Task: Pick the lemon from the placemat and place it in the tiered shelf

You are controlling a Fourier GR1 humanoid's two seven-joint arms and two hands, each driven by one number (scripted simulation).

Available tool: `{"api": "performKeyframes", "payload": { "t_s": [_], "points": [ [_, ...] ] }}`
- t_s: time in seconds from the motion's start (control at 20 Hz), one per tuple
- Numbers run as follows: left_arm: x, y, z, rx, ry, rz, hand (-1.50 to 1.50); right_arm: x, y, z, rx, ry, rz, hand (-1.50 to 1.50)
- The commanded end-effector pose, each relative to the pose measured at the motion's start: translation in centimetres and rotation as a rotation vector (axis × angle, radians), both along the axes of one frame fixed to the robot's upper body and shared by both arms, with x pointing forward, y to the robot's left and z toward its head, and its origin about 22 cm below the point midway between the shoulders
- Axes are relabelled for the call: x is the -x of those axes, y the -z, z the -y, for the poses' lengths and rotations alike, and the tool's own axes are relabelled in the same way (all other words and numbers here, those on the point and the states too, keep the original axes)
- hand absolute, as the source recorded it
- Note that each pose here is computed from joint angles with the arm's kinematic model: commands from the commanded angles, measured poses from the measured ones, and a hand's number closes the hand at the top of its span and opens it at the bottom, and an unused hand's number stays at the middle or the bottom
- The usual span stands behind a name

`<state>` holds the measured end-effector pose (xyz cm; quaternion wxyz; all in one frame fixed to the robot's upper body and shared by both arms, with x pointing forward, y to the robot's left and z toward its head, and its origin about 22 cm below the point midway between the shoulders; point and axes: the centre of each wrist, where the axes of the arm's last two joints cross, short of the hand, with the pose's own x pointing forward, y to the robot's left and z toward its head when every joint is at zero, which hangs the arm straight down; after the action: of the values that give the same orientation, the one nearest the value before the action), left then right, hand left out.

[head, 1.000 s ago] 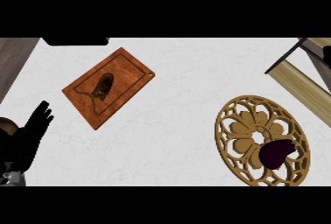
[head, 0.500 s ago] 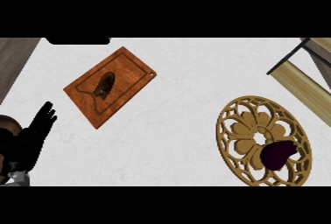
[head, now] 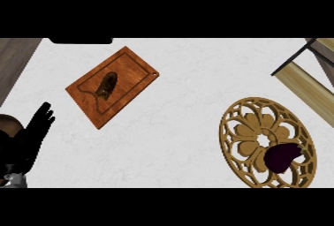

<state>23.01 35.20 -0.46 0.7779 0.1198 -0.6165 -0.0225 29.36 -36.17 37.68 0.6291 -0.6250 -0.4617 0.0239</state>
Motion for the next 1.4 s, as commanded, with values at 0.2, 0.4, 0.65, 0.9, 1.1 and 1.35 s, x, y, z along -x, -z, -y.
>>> {"api": "performKeyframes", "payload": {
  "t_s": [0.2, 0.4, 0.65, 0.9, 1.1, 1.35],
  "points": [
    [-0.2, -0.9, 1.7, 0.009, 0.011, 0.000, 0.00, -2.8, -0.8, 3.3, -0.003, 0.101, -0.065, 1.50],
    [0.0, -0.7, 1.1, -0.003, 0.022, 0.008, 0.00, -3.0, 1.6, 6.7, 0.045, 0.129, -0.103, 1.50],
    [-1.5, -0.9, -0.1, 0.007, 0.002, 0.007, 0.00, -5.2, 2.5, 7.5, 0.032, 0.145, -0.089, 1.50],
    [-0.7, -1.5, 0.3, 0.014, 0.017, 0.011, 0.00, -5.5, 6.2, 10.6, -0.036, 0.177, -0.045, 1.50],
    [0.2, -0.2, 0.0, 0.004, 0.010, 0.000, 0.00, -5.5, 6.9, 13.0, -0.048, 0.171, -0.097, 1.50],
    [-1.1, -0.9, 0.3, 0.019, 0.008, 0.012, 0.00, -5.6, 9.8, 14.4, -0.098, 0.283, -0.062, -1.50]
  ]
}}
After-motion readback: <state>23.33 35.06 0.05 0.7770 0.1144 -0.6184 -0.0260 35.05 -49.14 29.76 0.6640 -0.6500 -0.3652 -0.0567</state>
